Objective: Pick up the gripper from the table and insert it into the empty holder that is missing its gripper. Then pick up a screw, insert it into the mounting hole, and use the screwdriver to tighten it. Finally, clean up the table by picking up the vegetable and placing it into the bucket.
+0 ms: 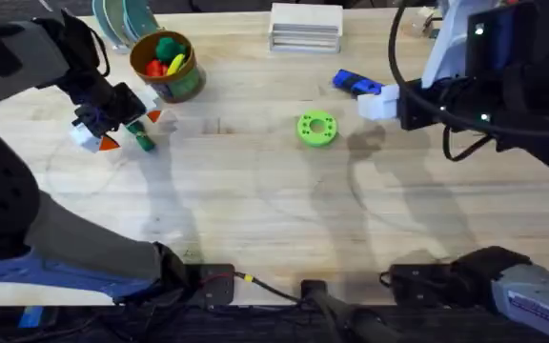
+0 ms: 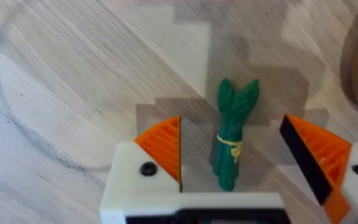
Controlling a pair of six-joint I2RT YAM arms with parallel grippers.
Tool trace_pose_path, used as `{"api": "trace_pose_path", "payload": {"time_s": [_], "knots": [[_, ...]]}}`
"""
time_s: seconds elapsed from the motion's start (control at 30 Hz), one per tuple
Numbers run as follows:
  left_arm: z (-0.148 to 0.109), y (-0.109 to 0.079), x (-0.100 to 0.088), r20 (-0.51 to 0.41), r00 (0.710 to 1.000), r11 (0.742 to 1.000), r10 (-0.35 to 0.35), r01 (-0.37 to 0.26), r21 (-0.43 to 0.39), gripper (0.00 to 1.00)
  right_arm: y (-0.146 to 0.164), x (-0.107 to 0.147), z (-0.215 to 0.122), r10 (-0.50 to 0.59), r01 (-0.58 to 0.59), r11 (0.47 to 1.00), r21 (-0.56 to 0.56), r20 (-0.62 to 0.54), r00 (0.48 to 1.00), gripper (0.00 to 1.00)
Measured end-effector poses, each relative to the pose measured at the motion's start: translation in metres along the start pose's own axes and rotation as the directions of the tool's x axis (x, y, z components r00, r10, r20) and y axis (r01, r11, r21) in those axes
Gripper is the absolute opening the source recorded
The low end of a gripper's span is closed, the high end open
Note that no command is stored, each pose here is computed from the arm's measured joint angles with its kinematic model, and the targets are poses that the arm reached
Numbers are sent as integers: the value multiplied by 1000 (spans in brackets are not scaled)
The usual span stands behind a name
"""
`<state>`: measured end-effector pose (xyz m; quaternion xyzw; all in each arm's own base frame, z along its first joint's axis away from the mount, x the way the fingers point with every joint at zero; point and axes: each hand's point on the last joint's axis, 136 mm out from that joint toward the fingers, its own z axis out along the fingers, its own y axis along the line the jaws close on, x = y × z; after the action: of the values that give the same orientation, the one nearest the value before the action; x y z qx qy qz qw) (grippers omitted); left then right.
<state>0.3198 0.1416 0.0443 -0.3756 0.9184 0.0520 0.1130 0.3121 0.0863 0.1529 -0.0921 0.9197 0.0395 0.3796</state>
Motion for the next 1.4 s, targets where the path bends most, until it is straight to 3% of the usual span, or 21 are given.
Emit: {"api": "trace_pose_path", "payload": {"time_s": [0.23,0.37,0.5,0.53,0.63,0.77,0.87,1.4], "knots": [[3,-4,-9,46,999,1000,-5,4,20,966,0,0,0,0,0,1000,0,0,1000,980],[13,-1,4,22,1000,1000,-4,4,15,962,0,0,0,0,0,1000,0,0,1000,979],[13,-2,4,31,1000,1000,-6,5,20,921,0,0,0,0,0,1000,0,1,1000,980],[13,-3,4,31,1000,1000,-5,4,22,878,0,0,0,0,0,1000,0,1,1000,979],[13,-4,4,33,999,1000,-5,5,25,584,0,0,0,0,0,1000,0,1,1000,980],[12,-6,3,34,999,999,-8,7,35,351,0,0,0,0,0,1000,0,1,1000,980],[10,-6,2,39,999,999,-7,5,40,34,0,0,0,0,0,1000,0,1,1000,980],[-3,2,21,-43,999,1000,1,-1,16,19,0,0,0,0,0,1000,0,2,1000,980]]}}
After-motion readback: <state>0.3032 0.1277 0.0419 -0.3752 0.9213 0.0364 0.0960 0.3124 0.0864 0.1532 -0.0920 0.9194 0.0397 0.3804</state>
